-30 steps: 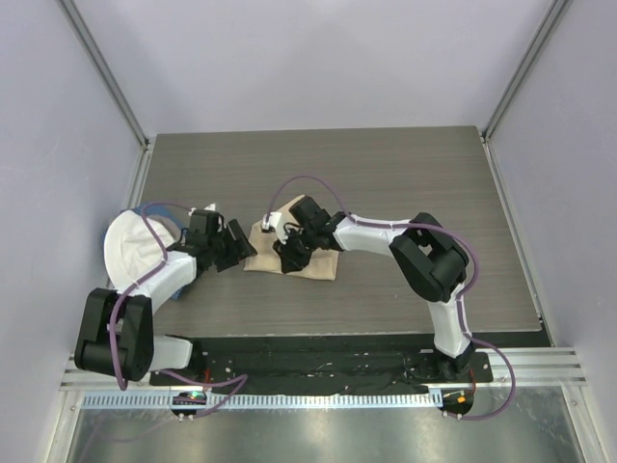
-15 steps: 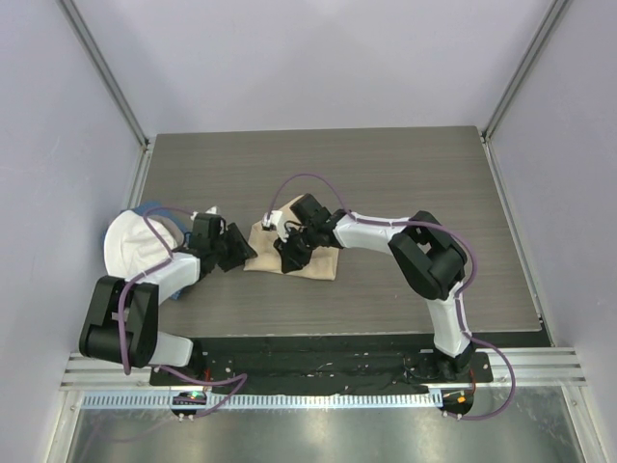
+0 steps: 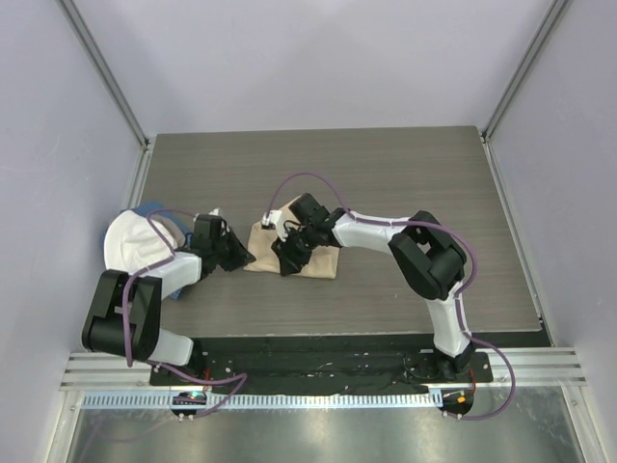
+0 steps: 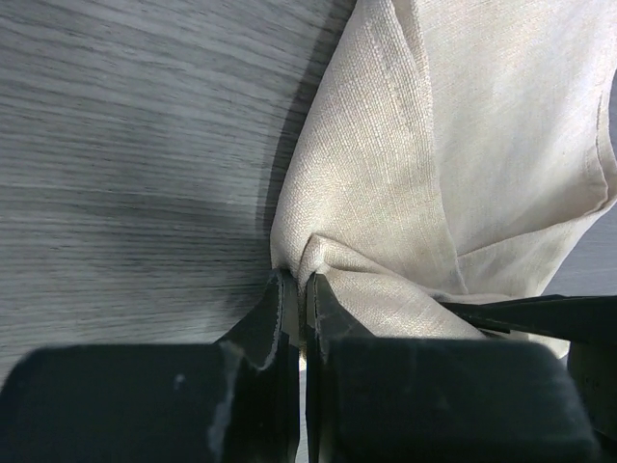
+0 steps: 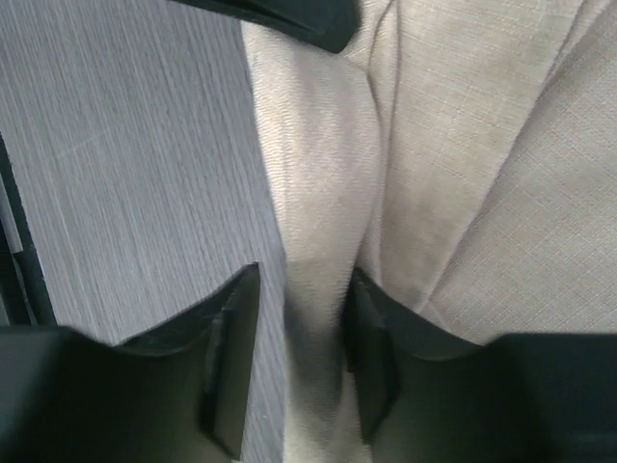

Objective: Fold the napkin, place the utensils inside, and roll it up
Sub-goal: Roll the napkin with the utensil

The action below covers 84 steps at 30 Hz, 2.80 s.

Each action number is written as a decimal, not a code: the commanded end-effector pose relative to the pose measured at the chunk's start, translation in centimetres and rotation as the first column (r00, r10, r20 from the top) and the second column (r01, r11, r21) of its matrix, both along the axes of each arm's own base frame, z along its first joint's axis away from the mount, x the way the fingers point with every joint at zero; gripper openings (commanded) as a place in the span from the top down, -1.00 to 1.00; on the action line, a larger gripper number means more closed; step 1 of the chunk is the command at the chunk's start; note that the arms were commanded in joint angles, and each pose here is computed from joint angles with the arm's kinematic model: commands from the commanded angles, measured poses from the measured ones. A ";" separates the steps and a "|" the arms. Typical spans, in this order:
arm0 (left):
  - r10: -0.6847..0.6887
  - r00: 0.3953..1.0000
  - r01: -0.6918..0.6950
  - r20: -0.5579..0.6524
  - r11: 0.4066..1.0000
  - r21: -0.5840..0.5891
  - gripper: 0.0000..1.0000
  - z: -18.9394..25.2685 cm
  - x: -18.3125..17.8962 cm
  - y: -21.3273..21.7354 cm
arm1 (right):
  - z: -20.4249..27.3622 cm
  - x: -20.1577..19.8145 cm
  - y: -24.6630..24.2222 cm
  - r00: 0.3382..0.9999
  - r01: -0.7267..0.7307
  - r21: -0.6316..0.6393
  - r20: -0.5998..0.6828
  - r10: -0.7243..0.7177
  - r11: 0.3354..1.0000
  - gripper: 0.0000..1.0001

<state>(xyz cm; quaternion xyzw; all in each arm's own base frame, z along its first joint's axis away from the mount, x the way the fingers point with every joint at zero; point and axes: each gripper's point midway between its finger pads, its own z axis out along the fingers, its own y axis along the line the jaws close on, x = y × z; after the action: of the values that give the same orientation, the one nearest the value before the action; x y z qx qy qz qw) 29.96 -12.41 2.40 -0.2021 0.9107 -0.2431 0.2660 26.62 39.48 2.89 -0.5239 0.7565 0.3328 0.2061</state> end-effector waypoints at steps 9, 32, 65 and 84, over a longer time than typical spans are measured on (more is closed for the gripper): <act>-0.050 0.982 0.052 -0.183 0.999 0.008 1.00 0.1 -0.7 -0.1 | 6.2 1.4 0.4 0.877 0.161 -0.004 0.459 -0.141 0.987 -0.28; -0.096 0.968 0.084 -0.234 0.995 -0.058 1.00 1.1 -0.1 -0.2 | 1.1 0.9 1.5 0.783 0.100 -0.069 0.621 -0.036 0.993 -0.24; -0.001 0.995 0.003 0.105 1.000 -0.023 -0.40 4.8 -0.2 1.7 | 0.0 -4.7 0.2 0.865 -0.011 -0.077 -0.501 -0.029 0.997 0.66; -0.073 0.956 0.112 0.283 0.986 -0.124 -0.05 5.9 0.5 -1.4 | -5.2 -2.8 -1.7 0.728 0.071 -0.128 -0.672 -0.139 0.989 0.71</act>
<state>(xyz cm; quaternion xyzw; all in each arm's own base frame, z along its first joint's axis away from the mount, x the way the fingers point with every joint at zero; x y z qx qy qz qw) 29.34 -12.62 6.59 -0.1680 0.8744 -0.3133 0.3303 23.63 39.56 2.01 -0.3517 0.7838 0.5075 -0.0659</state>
